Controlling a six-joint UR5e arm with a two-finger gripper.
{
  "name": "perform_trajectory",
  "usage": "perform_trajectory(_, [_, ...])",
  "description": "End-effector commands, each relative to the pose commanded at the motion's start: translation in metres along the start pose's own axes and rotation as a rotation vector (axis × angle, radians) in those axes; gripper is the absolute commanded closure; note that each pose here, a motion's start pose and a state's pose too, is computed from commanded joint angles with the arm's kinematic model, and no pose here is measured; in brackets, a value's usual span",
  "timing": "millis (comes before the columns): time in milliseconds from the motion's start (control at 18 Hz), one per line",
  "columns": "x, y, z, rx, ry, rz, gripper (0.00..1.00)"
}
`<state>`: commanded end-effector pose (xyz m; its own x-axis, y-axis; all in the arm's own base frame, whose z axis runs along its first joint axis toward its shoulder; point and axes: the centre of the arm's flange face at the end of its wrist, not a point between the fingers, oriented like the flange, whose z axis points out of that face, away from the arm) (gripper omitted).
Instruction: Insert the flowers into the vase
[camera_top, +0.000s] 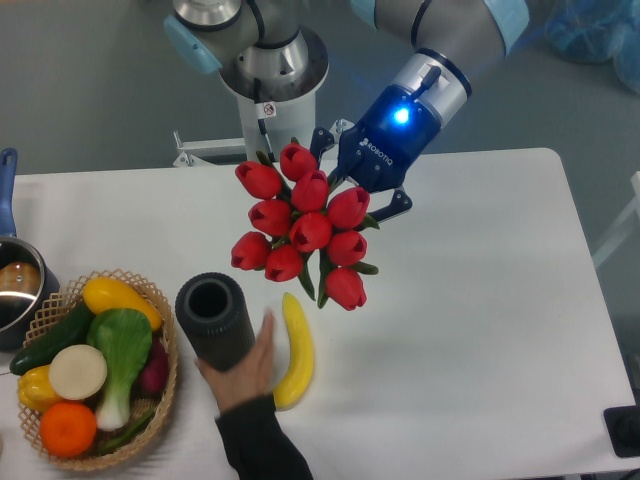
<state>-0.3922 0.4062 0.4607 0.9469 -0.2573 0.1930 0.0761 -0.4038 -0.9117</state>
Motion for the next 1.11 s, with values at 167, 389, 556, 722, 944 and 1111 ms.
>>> perform_trajectory(167, [0.003,-0.002,0.003,-0.001,0.006,0.006,0.66])
perform_trajectory(389, [0.002,0.000,0.003,-0.001,0.006,0.002,0.66])
perform_trajectory(556, [0.004,-0.002,0.005,0.004,0.011,0.005,0.66])
perform_trajectory(722, [0.006,-0.005,0.007,0.039,0.030,0.002,0.66])
perform_trajectory(944, [0.013,-0.011,0.022,0.041,0.062,0.014,0.66])
perform_trajectory(1111, [0.020,-0.016,0.041,0.044,0.093,0.052,0.66])
